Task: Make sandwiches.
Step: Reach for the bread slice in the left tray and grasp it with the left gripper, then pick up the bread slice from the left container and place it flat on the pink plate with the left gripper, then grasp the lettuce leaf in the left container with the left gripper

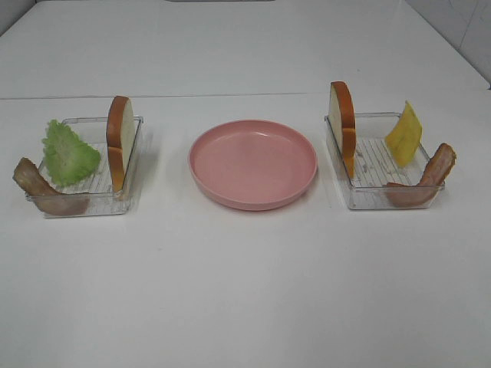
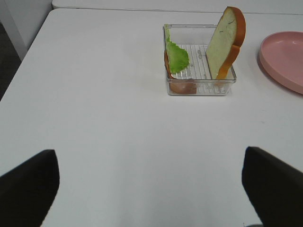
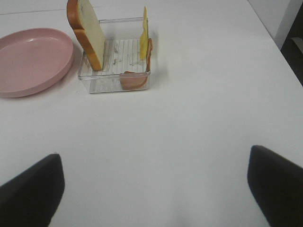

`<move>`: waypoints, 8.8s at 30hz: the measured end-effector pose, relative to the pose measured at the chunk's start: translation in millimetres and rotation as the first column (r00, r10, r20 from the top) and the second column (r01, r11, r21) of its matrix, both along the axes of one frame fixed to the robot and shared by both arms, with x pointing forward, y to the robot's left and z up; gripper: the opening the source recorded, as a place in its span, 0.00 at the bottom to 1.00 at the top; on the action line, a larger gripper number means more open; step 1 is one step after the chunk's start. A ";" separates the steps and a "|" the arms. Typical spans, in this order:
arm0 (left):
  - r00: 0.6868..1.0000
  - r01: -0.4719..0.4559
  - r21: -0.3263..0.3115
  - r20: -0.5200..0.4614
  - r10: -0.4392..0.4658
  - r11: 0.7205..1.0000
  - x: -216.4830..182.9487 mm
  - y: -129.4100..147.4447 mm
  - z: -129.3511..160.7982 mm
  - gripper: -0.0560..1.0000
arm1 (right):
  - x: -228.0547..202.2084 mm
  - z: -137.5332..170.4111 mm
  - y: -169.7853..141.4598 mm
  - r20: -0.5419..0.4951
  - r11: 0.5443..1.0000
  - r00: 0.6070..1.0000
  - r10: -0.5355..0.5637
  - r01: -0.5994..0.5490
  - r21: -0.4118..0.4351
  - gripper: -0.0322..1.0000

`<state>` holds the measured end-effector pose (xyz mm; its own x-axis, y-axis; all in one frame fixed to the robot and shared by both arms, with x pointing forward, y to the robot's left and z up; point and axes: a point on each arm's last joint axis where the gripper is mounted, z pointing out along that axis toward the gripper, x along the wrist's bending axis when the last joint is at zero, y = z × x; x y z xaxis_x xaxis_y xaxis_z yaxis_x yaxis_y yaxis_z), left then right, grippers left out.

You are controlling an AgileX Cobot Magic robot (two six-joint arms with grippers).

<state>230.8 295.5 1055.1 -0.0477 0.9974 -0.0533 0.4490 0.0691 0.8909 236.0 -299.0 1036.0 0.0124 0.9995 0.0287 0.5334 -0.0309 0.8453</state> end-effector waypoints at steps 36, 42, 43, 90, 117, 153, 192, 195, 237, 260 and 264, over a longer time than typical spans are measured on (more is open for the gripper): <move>1.000 0.000 0.000 0.000 0.000 1.000 0.0 0.0 0.0 0.99 | 0.0 0.0 0.0 0.000 1.000 1.000 0.000 0.000 0.000 0.98; 1.000 0.000 0.000 0.000 0.000 1.000 0.0 0.0 0.0 0.99 | 0.0 0.0 0.0 0.000 1.000 1.000 0.000 0.000 0.000 0.98; 1.000 0.000 -0.001 -0.007 0.000 1.000 0.9 0.1 -0.3 0.99 | 0.0 0.0 0.0 0.000 1.000 1.000 0.000 0.000 0.000 0.98; 0.689 0.164 -0.085 -0.703 -0.175 0.983 430.7 -96.9 10.6 0.99 | 0.0 0.0 0.0 0.000 1.000 1.000 0.000 0.000 0.000 0.98; 0.582 0.188 -0.076 -0.794 -0.174 0.979 473.1 -143.9 -85.5 0.99 | 0.0 0.0 0.0 0.000 1.000 1.000 0.000 0.000 0.000 0.98; 0.559 0.192 -0.035 -0.817 -0.138 0.981 476.5 -140.5 -103.6 0.26 | 0.0 0.0 0.0 0.000 1.000 1.000 0.000 0.000 0.000 0.98; 0.642 0.295 -0.492 -0.533 -0.552 0.819 451.4 -209.4 -17.8 0.26 | 0.0 0.0 0.0 0.000 1.000 1.000 0.000 0.000 0.000 0.98; 0.643 0.315 -0.507 -0.508 -0.573 0.803 453.7 -230.4 -36.3 0.26 | 0.0 0.0 0.0 0.000 1.000 1.000 0.000 0.000 0.000 0.98; 0.622 0.293 -0.511 -0.540 -0.567 0.808 466.1 -281.3 -137.8 0.57 | 0.0 0.0 0.0 0.000 1.000 1.000 0.000 0.000 0.000 0.98; 0.690 0.313 -0.149 -0.643 -0.333 0.938 474.4 -251.0 -62.1 0.87 | 0.0 0.0 0.0 0.000 1.000 1.000 0.000 0.000 0.000 0.98; 0.711 0.336 -0.139 -0.612 -0.347 0.932 468.4 -246.9 -37.0 0.88 | 0.0 0.0 0.0 0.000 1.000 1.000 0.000 0.000 0.000 0.98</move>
